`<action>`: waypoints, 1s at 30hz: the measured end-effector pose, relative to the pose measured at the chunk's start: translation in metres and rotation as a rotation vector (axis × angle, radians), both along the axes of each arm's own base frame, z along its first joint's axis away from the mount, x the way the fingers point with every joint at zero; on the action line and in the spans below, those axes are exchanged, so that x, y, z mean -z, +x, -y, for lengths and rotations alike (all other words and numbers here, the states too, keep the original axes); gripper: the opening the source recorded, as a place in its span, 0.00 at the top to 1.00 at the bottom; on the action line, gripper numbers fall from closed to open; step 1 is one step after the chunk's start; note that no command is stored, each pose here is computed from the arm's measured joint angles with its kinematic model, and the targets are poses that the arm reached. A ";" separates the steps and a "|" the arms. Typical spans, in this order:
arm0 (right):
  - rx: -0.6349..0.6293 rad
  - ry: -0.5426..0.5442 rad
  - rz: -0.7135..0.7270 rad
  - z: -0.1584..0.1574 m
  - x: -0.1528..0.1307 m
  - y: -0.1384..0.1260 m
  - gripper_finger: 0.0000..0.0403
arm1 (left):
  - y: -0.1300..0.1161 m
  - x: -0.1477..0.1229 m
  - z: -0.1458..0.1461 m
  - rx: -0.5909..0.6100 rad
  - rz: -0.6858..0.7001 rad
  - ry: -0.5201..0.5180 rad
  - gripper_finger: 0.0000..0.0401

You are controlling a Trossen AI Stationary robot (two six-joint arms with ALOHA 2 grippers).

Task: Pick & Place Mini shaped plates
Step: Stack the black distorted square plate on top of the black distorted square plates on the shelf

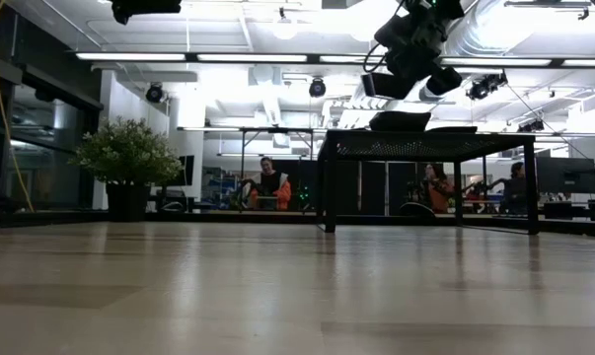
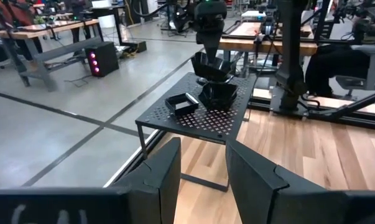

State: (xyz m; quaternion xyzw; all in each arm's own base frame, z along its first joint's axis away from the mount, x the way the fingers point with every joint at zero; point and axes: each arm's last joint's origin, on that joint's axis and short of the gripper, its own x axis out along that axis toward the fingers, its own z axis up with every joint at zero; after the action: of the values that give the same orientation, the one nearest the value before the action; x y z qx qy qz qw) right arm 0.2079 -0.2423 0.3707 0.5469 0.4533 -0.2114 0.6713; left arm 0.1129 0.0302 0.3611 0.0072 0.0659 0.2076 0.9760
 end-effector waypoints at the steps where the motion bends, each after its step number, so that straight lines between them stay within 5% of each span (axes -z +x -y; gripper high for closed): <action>1: 0.008 0.000 -0.006 0.000 0.000 0.000 1.00 | 0.000 0.000 0.000 0.000 0.000 0.000 0.69; 14: -0.001 0.019 -0.126 -0.006 0.031 0.010 1.00 | 0.000 0.002 0.001 0.041 -0.018 -0.007 0.69; 30: 0.025 0.070 -0.153 -0.009 0.037 0.012 0.98 | 0.000 0.002 0.002 0.070 -0.023 -0.013 0.69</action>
State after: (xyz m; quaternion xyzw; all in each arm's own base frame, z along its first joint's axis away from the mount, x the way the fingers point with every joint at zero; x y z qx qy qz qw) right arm 0.2196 -0.2331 0.3334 0.5580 0.5035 -0.2450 0.6125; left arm 0.1133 0.0282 0.3588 0.0055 0.0779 0.1729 0.9818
